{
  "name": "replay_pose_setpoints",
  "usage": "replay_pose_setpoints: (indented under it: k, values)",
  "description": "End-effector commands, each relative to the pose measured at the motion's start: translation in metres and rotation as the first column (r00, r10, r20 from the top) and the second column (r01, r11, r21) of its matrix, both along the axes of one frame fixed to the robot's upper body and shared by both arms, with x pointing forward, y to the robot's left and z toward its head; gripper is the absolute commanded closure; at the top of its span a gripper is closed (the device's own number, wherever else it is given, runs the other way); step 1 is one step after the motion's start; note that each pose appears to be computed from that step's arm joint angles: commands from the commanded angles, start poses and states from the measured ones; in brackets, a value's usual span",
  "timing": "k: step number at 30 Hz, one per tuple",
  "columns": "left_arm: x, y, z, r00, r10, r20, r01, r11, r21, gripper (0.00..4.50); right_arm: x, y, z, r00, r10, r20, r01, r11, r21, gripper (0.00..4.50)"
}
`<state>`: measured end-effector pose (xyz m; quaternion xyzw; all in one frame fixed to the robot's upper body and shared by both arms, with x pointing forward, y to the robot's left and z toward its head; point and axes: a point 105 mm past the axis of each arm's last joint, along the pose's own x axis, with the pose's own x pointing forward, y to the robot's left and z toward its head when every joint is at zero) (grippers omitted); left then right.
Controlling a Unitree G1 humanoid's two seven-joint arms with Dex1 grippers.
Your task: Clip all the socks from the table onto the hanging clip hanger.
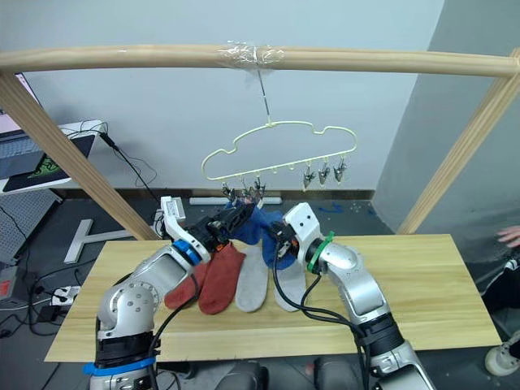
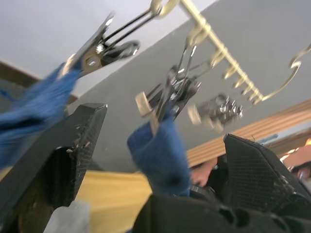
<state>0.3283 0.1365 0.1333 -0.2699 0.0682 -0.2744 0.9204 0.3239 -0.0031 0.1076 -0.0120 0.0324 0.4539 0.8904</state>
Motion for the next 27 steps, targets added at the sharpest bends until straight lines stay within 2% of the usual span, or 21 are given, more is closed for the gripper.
replay_pose_setpoints:
  k: [1,5,7,8,11,14,17,19,22,23,27]
  values:
    - [-0.003,0.000,0.014,0.998,-0.010,0.055,0.010,1.000,0.001,0.00,-0.004,0.008,0.012,0.998,0.054,-0.027,-0.052,0.996,0.077,2.40]
    - [-0.003,-0.001,0.013,0.998,-0.011,0.055,0.011,1.000,0.001,0.00,-0.007,0.012,0.013,0.995,0.079,-0.057,-0.073,0.993,0.097,0.91]
    - [-0.009,-0.008,0.009,0.997,-0.043,0.062,0.040,0.998,0.048,0.00,-0.005,0.007,0.007,0.996,0.064,-0.055,-0.061,0.997,0.057,0.21]
    - [-0.011,-0.009,0.008,0.997,-0.053,0.064,0.049,0.997,0.062,0.00,-0.005,0.005,0.005,0.997,0.059,-0.053,-0.057,0.997,0.045,0.07]
    - [-0.014,-0.014,0.005,0.994,-0.074,0.082,0.064,0.990,0.123,0.00,-0.002,-0.007,0.001,0.998,0.025,-0.049,-0.024,0.999,0.024,0.07]
    - [-0.012,-0.018,0.005,0.985,-0.084,0.148,0.048,0.972,0.229,0.00,0.003,-0.021,-0.001,1.000,-0.030,-0.006,0.029,0.999,-0.027,0.07]
    - [-0.008,-0.019,0.007,0.978,-0.070,0.197,0.013,0.962,0.274,0.00,0.003,-0.026,-0.001,0.999,-0.031,0.013,0.032,0.998,-0.045,0.07]
    - [-0.010,-0.030,0.004,0.962,-0.132,0.239,0.036,0.929,0.369,0.00,0.001,-0.036,0.002,0.999,-0.028,0.026,0.030,0.998,-0.058,0.07]
    - [-0.009,-0.039,0.005,0.948,-0.152,0.279,0.031,0.918,0.396,0.00,-0.003,-0.050,0.006,0.999,-0.028,0.045,0.031,0.997,-0.077,0.07]
    - [-0.005,-0.037,0.006,0.947,-0.125,0.297,-0.006,0.915,0.404,0.39,-0.004,-0.056,0.010,0.998,-0.032,0.052,0.036,0.997,-0.073,0.00]
    - [0.005,-0.038,0.006,0.939,-0.090,0.331,-0.068,0.897,0.436,1.47,-0.005,-0.070,0.023,0.995,-0.041,0.086,0.046,0.997,-0.068,0.00]
